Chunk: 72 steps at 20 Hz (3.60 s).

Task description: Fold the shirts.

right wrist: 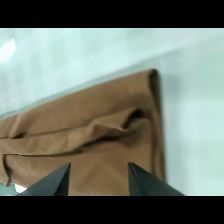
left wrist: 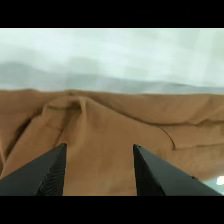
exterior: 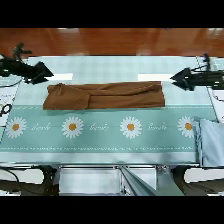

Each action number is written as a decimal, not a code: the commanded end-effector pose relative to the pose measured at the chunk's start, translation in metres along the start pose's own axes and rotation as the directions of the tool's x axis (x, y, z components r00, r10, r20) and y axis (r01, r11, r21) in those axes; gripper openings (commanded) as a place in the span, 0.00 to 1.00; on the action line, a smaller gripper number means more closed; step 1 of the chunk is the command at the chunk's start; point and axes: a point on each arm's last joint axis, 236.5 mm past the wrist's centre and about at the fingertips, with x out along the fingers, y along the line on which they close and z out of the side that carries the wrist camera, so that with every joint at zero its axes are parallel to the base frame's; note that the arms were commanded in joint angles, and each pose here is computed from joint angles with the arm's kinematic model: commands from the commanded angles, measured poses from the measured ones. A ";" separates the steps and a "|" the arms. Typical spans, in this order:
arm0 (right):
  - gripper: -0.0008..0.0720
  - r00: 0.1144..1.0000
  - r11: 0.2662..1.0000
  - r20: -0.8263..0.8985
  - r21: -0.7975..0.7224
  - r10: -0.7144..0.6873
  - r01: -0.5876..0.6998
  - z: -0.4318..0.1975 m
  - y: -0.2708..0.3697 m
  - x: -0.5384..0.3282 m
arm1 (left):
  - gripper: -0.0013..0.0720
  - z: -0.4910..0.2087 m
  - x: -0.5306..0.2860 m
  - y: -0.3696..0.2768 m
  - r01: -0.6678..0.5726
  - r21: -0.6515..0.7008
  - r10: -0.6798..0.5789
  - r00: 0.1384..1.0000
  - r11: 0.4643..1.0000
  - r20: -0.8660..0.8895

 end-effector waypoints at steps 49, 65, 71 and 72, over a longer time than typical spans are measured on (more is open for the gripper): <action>0.05 0.988 0.888 0.114 -0.438 -0.103 0.143 -0.161 0.167 -0.131 | 0.04 -0.255 0.172 -0.312 0.337 0.415 -0.178 0.909 0.845 -0.377; 0.05 0.990 0.864 0.046 -0.496 0.130 -0.090 -0.173 0.240 -0.086 | 0.05 -0.181 0.079 -0.296 0.398 0.401 -0.241 0.890 0.825 -0.387; 0.05 0.964 0.830 -0.130 -0.491 0.230 -0.264 -0.179 0.302 0.059 | 0.04 -0.116 -0.048 -0.171 0.231 0.312 -0.238 0.971 0.922 -0.015; 0.05 0.958 0.831 -0.173 -0.479 0.228 -0.284 -0.183 0.306 0.084 | 0.04 -0.114 -0.063 -0.151 0.204 0.282 -0.223 0.974 0.937 0.039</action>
